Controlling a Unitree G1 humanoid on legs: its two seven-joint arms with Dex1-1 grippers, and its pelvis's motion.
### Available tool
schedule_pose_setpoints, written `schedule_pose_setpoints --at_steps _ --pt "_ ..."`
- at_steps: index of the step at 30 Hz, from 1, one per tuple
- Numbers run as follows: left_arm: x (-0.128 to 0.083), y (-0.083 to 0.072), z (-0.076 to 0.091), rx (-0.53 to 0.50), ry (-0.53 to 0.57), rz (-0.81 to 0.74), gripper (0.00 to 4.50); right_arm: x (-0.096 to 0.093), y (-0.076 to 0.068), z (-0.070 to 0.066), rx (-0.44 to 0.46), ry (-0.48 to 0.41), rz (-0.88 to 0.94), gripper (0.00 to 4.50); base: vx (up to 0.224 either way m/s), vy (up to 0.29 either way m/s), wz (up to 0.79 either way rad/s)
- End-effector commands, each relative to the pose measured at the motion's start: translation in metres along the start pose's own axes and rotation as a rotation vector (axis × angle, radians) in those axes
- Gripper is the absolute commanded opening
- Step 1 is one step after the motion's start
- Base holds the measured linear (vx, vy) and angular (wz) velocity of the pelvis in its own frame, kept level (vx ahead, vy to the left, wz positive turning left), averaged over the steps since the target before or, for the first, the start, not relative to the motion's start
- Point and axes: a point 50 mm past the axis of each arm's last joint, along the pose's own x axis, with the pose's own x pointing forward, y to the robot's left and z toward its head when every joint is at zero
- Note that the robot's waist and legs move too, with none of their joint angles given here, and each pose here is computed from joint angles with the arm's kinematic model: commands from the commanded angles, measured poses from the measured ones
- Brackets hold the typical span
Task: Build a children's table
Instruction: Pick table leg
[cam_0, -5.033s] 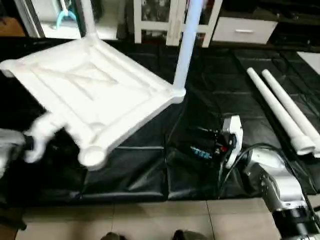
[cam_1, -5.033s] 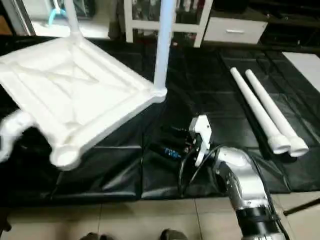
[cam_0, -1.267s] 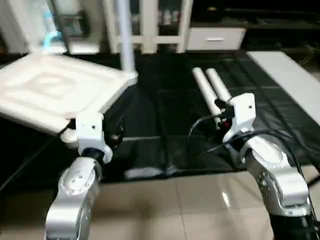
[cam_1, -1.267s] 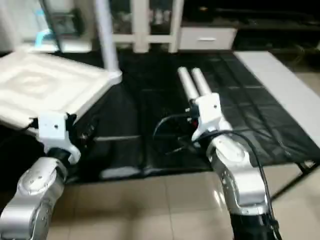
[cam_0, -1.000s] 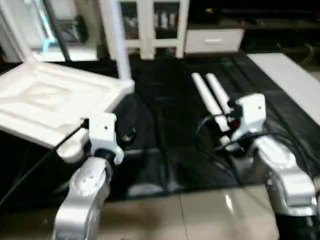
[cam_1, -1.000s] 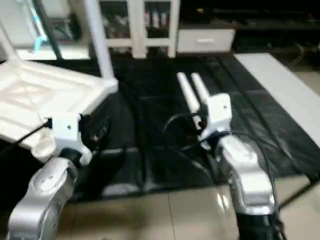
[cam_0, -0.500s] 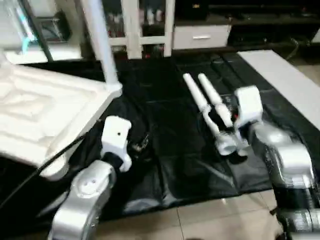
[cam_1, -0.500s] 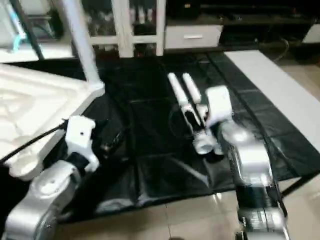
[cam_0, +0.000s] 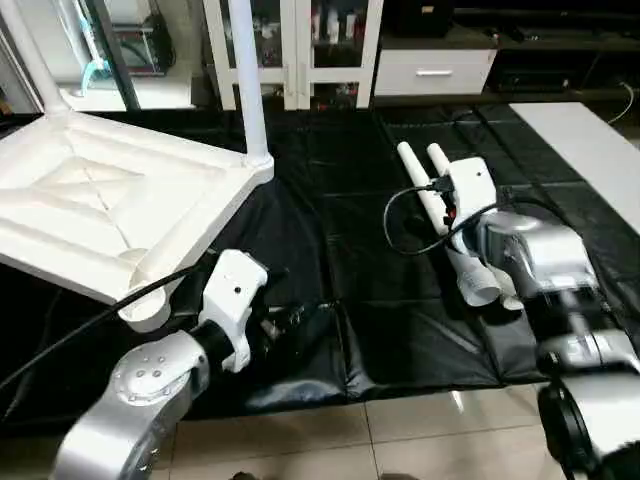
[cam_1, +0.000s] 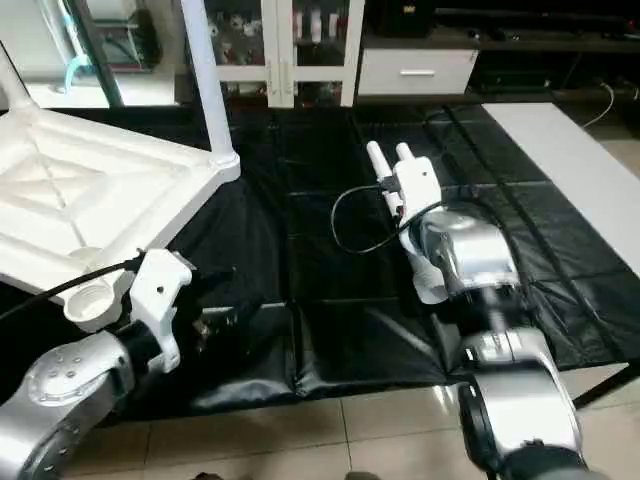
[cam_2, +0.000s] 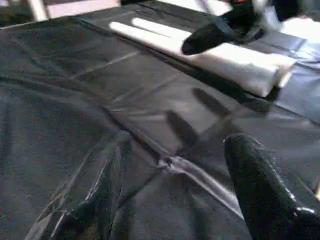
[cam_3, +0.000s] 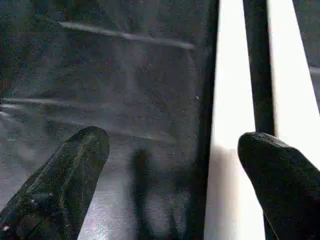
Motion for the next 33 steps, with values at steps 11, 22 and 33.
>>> schedule_pose_setpoints --at_steps 11,22,33 --pt "-0.007 -0.007 0.006 0.005 0.006 -0.081 3.33 0.007 -0.012 -0.005 0.072 0.123 -0.057 4.5 0.0 0.0 0.0" --pt "-0.007 -0.012 0.007 -0.007 0.013 -0.139 3.33 0.006 -0.028 0.0 0.115 0.093 -0.129 4.5 0.0 0.0 0.0" --pt "-0.008 -0.01 0.008 -0.008 0.016 -0.14 3.33 0.002 -0.039 -0.002 0.111 0.134 -0.145 4.5 0.0 0.0 0.0"
